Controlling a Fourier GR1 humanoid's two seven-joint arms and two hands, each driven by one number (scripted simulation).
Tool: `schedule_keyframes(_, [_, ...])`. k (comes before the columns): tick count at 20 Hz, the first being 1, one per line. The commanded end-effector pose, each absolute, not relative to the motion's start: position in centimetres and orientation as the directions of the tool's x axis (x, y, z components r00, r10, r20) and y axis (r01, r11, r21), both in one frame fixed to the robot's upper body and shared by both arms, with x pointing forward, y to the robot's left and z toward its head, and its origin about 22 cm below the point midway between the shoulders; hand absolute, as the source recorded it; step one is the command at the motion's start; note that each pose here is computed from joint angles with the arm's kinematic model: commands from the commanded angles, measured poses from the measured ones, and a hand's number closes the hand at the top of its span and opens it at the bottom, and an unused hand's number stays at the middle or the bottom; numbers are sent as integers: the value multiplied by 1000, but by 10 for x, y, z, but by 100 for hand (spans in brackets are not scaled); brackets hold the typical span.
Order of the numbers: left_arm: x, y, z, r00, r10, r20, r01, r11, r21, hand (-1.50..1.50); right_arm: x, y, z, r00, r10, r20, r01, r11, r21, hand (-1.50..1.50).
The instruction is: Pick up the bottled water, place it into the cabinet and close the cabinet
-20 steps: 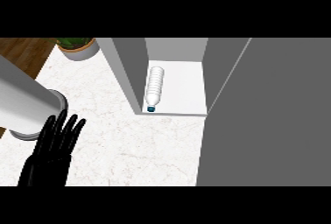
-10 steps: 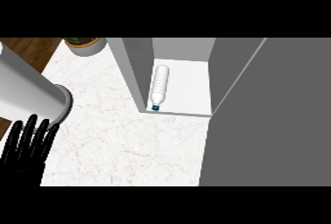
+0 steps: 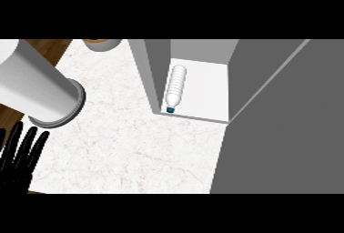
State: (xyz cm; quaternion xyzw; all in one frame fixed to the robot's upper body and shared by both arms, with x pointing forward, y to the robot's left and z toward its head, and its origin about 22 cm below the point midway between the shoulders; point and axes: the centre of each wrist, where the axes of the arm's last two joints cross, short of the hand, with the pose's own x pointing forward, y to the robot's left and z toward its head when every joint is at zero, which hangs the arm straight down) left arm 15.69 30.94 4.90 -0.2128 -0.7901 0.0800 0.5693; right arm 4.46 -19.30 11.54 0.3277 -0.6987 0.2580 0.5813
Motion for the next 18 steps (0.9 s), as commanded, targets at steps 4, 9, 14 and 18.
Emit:
schedule_keyframes(4, [160,322,55,-262,416,871,288,895,-341,-150,46,-169,134,-115,-200,973,-883,470,-8,150])
schedule_keyframes(9, [162,330,59,-255,410,875,306,893,-329,-150,56,-170,133,-160,-166,973,-886,459,-67,150])
schedule_keyframes(14, [163,331,61,-238,400,885,338,888,-311,-150,68,-182,140,-283,-29,959,-898,360,-254,-150])
schedule_keyframes(18, [165,332,64,-248,402,882,333,890,-312,-150,74,-179,143,-305,-51,951,-890,371,-265,150])
